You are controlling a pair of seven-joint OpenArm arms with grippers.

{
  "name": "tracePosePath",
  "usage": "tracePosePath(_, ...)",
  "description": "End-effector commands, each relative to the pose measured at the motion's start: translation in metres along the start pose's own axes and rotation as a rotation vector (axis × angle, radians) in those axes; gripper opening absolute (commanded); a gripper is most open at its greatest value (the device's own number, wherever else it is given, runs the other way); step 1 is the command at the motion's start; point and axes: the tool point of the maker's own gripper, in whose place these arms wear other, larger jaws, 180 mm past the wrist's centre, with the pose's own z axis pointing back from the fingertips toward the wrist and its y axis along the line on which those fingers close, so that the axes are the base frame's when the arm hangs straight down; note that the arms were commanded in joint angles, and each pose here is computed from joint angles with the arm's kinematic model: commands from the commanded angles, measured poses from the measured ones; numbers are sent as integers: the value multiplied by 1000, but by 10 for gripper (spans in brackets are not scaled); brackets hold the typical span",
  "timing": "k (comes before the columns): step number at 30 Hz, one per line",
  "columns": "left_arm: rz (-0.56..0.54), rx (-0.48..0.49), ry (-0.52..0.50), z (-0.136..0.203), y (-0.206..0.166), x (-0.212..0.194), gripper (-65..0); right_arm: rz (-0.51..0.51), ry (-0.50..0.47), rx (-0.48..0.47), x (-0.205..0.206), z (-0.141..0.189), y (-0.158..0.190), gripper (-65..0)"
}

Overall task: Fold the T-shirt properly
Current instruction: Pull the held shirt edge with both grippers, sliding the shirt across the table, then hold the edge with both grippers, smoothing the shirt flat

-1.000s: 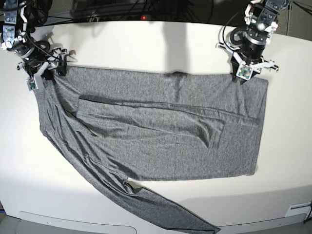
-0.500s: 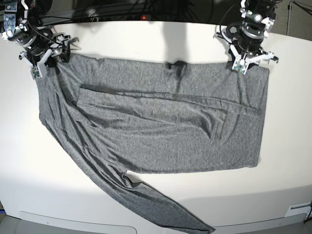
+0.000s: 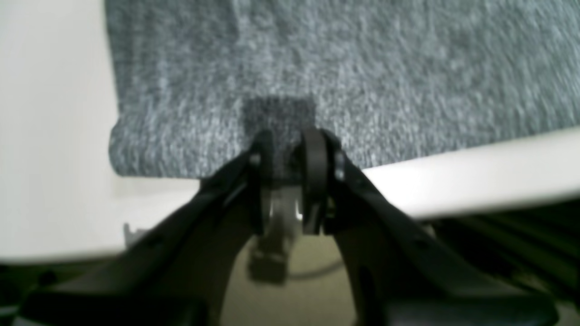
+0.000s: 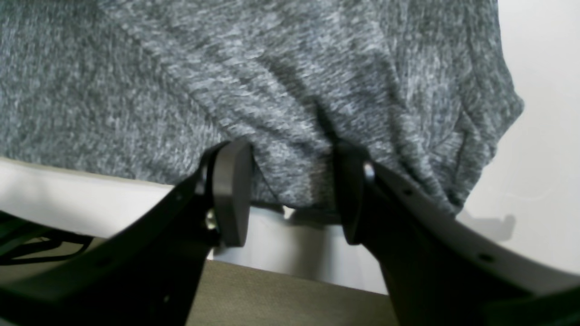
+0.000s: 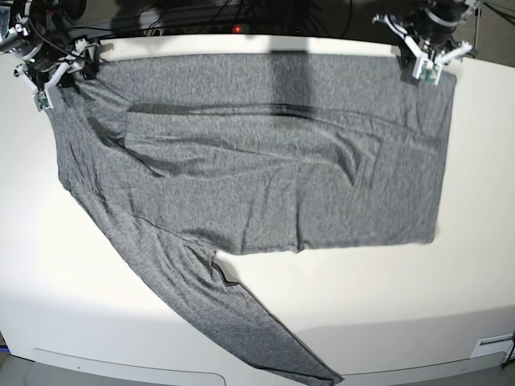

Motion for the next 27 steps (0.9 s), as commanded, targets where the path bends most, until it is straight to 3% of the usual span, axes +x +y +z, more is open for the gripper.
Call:
tracePosePath(1, 6, -96, 282, 14, -26, -67, -526, 20, -8, -5, 5, 4, -5, -351)
tracePosePath(12, -44, -64, 173, 8, -18, -29, -526, 14, -10, -1, 5, 4, -3, -351)
tracePosePath(22, -72, -12, 157, 5, -2, -21, -526, 25, 36, 14, -9, 6, 1, -351)
tracePosePath(27, -49, 56, 147, 7, 25, -17, -526, 11, 50, 26, -12, 7, 3, -351)
